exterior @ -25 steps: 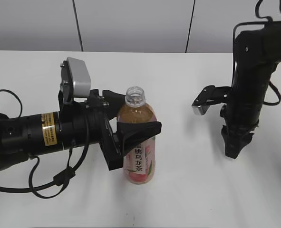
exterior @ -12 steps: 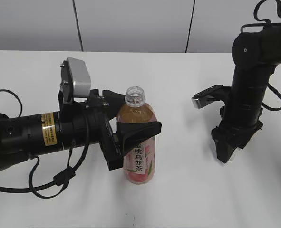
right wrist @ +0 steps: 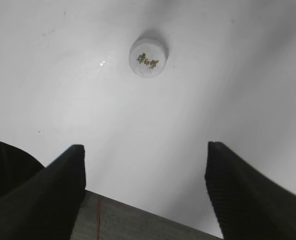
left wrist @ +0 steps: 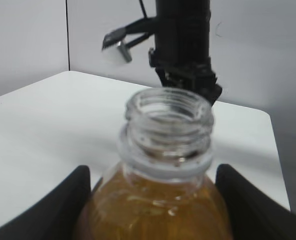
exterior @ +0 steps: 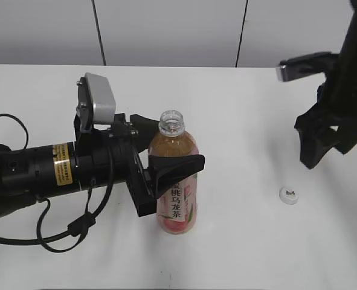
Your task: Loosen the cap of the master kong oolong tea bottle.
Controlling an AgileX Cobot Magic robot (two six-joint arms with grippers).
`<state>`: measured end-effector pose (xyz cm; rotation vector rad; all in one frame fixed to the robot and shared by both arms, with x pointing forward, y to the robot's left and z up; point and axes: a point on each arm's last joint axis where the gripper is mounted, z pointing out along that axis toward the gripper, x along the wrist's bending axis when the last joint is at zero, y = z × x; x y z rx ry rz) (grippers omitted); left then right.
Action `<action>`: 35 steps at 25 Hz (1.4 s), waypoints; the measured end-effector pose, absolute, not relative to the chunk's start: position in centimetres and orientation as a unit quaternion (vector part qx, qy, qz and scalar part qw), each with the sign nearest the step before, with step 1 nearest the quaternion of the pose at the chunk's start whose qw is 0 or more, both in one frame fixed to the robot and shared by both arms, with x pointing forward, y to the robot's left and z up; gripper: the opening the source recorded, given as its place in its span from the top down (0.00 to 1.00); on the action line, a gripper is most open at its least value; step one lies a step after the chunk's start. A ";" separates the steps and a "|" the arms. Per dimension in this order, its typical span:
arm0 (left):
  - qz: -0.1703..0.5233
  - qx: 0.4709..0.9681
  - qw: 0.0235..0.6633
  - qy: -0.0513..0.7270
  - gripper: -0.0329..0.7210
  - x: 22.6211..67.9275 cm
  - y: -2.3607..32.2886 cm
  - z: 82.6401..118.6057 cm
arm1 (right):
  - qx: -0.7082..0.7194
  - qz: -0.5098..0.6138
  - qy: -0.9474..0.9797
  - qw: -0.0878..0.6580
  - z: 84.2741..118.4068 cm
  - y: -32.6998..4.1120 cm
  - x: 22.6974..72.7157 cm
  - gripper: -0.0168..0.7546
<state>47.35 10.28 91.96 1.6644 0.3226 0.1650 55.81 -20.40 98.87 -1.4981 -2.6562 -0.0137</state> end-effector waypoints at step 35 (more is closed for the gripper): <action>0.067 0.737 0.661 0.121 0.17 47.0 10.2 92.0 | -0.469 -0.268 -0.812 -0.223 105.0 -28.0 28.7 0.25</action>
